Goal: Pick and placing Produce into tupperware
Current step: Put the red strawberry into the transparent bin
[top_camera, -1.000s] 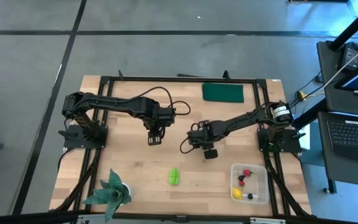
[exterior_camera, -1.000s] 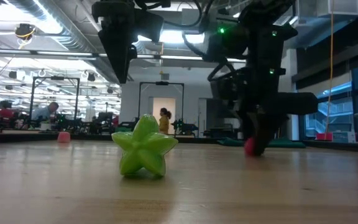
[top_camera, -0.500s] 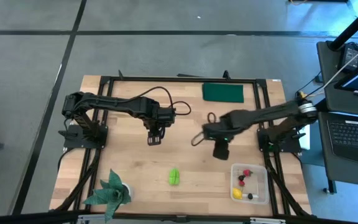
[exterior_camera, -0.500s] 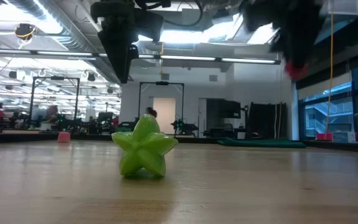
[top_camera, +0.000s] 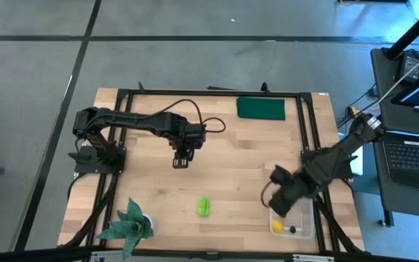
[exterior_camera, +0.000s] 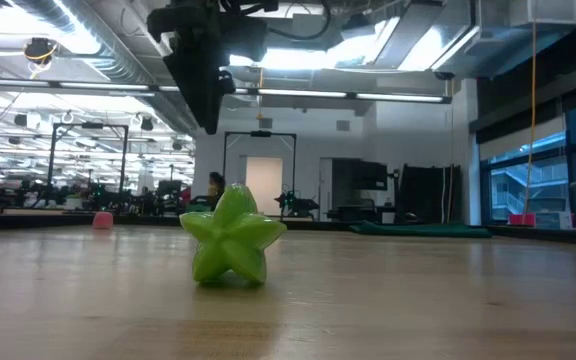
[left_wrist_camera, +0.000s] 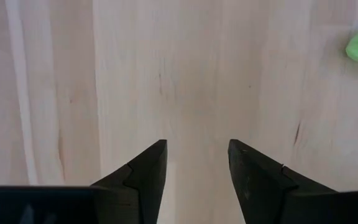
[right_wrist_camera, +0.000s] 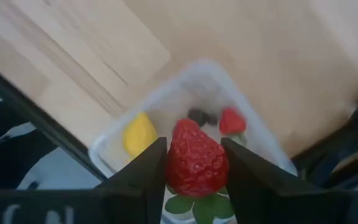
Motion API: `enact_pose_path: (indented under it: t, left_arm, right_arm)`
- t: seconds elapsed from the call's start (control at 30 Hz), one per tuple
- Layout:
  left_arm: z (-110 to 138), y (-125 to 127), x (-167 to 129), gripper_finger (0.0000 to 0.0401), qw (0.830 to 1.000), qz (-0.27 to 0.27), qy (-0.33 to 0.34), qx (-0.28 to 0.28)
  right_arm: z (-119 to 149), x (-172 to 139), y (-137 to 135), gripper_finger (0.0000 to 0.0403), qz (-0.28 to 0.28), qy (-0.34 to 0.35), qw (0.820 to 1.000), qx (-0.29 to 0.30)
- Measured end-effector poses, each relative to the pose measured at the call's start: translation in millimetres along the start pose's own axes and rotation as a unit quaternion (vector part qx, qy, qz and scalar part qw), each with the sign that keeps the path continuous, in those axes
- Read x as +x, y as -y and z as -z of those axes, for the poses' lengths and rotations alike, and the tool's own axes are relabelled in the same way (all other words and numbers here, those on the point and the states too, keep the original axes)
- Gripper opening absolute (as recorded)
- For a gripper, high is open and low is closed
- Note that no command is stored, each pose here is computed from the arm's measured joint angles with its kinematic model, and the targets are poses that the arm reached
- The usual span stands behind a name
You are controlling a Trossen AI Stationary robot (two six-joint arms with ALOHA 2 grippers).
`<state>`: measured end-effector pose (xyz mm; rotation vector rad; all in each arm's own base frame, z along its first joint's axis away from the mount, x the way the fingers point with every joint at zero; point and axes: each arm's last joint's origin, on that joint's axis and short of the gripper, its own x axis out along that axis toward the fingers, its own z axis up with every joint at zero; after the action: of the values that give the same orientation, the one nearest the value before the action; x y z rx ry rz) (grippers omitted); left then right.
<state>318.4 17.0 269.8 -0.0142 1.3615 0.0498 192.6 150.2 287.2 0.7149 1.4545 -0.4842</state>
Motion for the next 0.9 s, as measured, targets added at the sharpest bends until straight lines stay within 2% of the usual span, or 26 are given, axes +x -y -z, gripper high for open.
enact_pose_path:
  t: [0.23,0.5,0.67,0.9]
  left_arm:
    - [-2,-8,0,0.0165,1.0,-0.003,0.013,0.001]
    - [-2,-11,0,0.0165,1.0,-0.005,0.013,-0.005]
    - [-2,-11,0,0.0165,1.0,-0.004,0.013,-0.007]
    - [-2,-11,0,0.0165,1.0,-0.004,0.013,-0.009]
  right_arm:
    - [34,43,5,0.0143,0.011,-0.008,0.998,0.061]
    - [47,97,19,0.0146,-0.02,-0.016,0.997,0.071]
    - [46,114,31,0.0146,-0.004,-0.014,0.997,0.07]
    - [46,117,34,0.0147,-0.001,-0.013,0.998,0.056]
